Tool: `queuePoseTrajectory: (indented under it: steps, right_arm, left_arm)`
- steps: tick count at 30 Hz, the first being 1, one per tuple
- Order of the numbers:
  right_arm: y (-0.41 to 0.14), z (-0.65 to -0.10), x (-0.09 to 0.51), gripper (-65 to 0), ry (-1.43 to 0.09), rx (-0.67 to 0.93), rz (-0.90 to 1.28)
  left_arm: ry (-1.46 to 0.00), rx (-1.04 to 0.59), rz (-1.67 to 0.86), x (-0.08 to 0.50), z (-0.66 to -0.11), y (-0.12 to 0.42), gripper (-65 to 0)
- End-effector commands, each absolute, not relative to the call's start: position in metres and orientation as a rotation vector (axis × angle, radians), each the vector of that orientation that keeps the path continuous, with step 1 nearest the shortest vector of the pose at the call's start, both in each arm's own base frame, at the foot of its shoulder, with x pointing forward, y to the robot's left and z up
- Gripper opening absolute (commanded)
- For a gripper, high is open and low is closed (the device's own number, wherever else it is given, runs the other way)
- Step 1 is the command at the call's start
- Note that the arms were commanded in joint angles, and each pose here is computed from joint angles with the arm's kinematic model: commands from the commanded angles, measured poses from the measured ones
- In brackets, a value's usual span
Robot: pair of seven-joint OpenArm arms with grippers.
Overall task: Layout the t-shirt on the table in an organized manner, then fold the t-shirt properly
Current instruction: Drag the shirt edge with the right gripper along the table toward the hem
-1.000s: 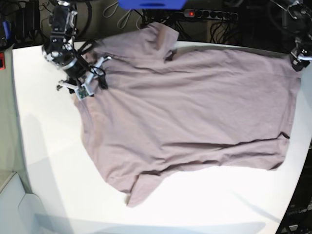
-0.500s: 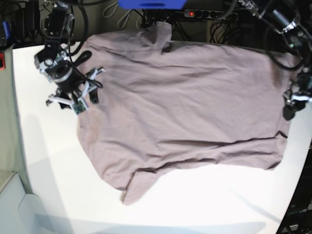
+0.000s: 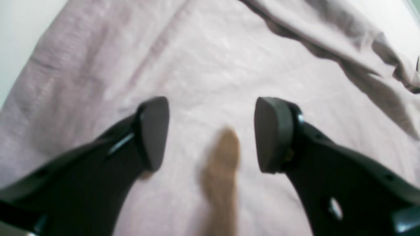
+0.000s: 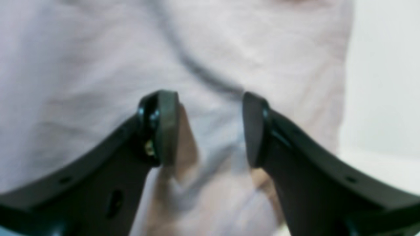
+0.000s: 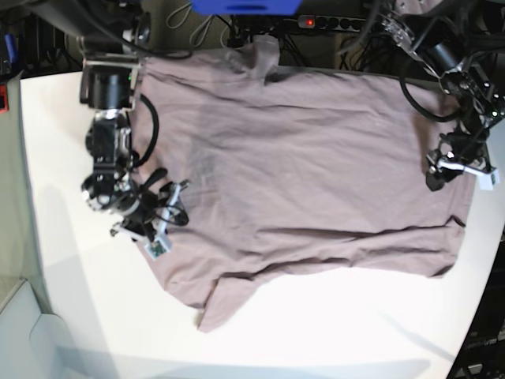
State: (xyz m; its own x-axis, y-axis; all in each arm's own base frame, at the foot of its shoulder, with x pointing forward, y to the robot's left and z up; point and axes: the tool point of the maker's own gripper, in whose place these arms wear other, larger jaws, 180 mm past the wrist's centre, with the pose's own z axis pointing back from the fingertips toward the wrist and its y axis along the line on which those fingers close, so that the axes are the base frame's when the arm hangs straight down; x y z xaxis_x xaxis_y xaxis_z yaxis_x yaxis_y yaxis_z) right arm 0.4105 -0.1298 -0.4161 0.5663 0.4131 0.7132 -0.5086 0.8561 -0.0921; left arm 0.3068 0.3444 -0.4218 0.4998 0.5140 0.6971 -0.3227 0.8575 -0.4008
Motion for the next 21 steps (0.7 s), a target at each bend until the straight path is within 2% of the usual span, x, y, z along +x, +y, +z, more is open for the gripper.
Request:
queuePoseTrajectory:
  steps: [1,7,13,16,21]
  right_arm:
    - [-0.143,-0.401,0.424,-33.6,-0.849,0.102,0.535]
    - [-0.203,-0.429,0.367,-33.5,-0.755,0.003,0.501]
    - [-0.219,-0.445,0.296,-33.4,-0.682,-0.052,0.552]
    - [-0.213,-0.423,0.285,-33.3,-0.737,-0.082,0.594]
    - [-0.197,-0.382,0.302,-33.3,-0.857,-0.116,0.62]
  left_arm:
    - [-0.881,-0.189,0.505,0.301,-0.423,0.354,-24.5]
    - [-0.856,-0.187,0.508,0.29,-0.431,0.351,-24.5]
    - [-0.792,-0.179,0.511,0.265,-0.446,0.35,-24.6]
    - [-0.784,-0.186,0.496,0.256,-0.435,0.351,-24.6]
    - [-0.916,-0.197,0.454,0.265,-0.386,0.354,-24.6]
